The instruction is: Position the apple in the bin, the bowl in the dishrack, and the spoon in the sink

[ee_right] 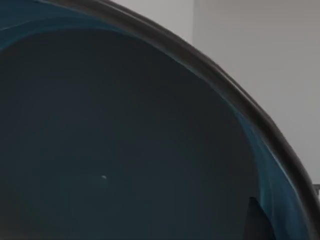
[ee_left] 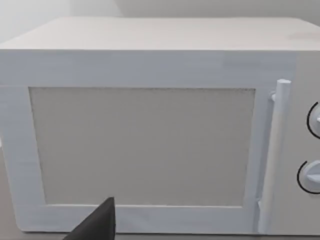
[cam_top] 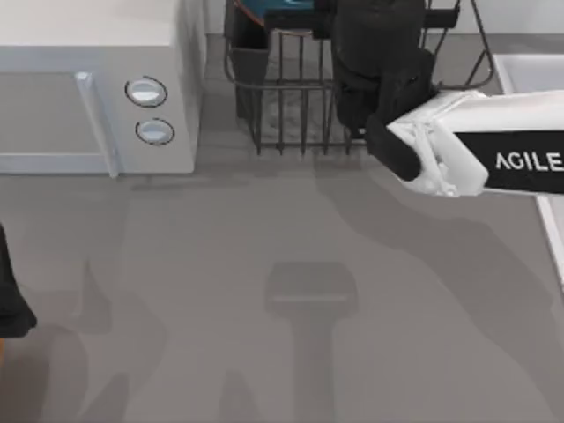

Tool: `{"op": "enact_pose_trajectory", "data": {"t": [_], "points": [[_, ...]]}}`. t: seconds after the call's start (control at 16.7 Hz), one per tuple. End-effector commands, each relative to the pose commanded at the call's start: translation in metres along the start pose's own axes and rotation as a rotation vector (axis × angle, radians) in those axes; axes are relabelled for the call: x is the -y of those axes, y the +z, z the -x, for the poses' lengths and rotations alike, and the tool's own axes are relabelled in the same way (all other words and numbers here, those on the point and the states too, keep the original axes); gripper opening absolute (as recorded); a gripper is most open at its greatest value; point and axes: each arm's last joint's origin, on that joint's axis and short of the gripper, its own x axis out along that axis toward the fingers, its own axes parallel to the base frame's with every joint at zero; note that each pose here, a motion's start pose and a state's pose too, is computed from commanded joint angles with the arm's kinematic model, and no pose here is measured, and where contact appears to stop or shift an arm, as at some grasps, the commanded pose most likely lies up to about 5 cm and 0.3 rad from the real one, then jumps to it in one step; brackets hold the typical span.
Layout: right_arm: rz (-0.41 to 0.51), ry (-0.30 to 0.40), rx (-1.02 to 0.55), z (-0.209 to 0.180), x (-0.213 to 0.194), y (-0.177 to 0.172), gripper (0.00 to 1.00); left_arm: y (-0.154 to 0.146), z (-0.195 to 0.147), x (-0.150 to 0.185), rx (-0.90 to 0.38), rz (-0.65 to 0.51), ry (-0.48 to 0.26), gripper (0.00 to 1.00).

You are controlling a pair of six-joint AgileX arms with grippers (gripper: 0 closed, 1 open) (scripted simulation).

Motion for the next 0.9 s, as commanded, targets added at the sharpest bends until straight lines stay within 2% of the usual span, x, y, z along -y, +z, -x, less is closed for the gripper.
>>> {"op": "enact_pose_trajectory", "data": {"t": [0.72,0.9], "points": [[0.000,0.000,0.000,0.0000,0.0000,0.0000,0.98,0.0000,0.0000,0.0000,0.000,0.000,0.000,1.00],[0.000,0.000,0.000,0.0000,0.0000,0.0000,1.00,0.0000,0.0000,0.0000,0.000,0.000,0.000,1.00]]}}
